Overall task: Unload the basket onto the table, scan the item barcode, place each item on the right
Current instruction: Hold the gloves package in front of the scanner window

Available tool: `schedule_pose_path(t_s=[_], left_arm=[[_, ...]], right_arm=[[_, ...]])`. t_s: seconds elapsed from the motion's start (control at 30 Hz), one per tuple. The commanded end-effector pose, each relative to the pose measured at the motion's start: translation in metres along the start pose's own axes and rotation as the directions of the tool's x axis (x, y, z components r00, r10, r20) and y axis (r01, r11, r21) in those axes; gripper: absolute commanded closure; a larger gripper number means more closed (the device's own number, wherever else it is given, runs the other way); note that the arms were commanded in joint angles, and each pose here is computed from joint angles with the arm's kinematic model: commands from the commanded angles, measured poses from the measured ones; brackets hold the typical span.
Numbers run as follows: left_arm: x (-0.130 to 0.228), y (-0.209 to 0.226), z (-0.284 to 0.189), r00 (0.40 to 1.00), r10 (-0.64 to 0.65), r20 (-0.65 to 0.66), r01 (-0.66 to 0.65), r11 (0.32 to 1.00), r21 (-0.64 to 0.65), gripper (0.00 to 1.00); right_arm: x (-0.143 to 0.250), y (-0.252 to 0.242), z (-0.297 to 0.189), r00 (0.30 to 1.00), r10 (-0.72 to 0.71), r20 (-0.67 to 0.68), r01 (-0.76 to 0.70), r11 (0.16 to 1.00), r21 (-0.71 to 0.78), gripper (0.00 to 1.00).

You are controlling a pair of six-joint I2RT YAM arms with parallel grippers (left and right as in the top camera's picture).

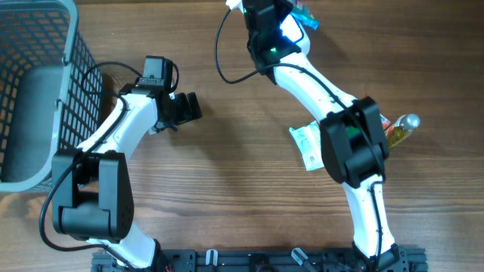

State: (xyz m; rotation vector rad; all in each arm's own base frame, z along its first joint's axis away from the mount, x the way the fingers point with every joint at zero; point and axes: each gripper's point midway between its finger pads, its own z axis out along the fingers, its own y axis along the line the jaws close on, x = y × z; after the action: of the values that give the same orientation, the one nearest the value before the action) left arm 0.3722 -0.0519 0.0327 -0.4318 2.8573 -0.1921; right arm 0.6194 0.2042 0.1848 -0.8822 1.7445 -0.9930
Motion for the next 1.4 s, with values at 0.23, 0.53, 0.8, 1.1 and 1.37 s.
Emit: schedule_pose_path(t_s=[0.23,0.53,0.8,1.1,1.37], left_arm=[[-0.008,-0.001,-0.007,1.000,0.004,0.029,-0.004,1.000,0.001,0.00],[-0.008,-0.001,-0.007,1.000,0.003,0.029,-0.003,1.000,0.001,0.00],[-0.008,-0.001,-0.007,1.000,0.003,0.029,-0.003,1.000,0.001,0.00],[-0.008,-0.001,-0.007,1.000,0.003,0.029,-0.003,1.000,0.001,0.00],[-0.008,-0.001,-0.007,1.000,0.003,0.029,-0.003,1.000,0.001,0.00]], right_arm=[[-0.016,0.043,-0.008,0.998,0.063,0.022,-0.062,0.997,-0.048,0.96],[-0.020,0.066,-0.028,0.998,0.056,-0.020,-0.058,0.995,-0.082,0.96],[-0.001,0.089,-0.032,0.995,0.044,-0.090,-0.059,0.985,-0.164,0.96],[-0.001,0.095,-0.030,0.990,0.114,-0.088,-0.130,0.971,-0.201,0.96],[-0.023,0.006,-0.054,0.943,0.331,-0.037,-0.333,0.937,-0.108,0.96]])
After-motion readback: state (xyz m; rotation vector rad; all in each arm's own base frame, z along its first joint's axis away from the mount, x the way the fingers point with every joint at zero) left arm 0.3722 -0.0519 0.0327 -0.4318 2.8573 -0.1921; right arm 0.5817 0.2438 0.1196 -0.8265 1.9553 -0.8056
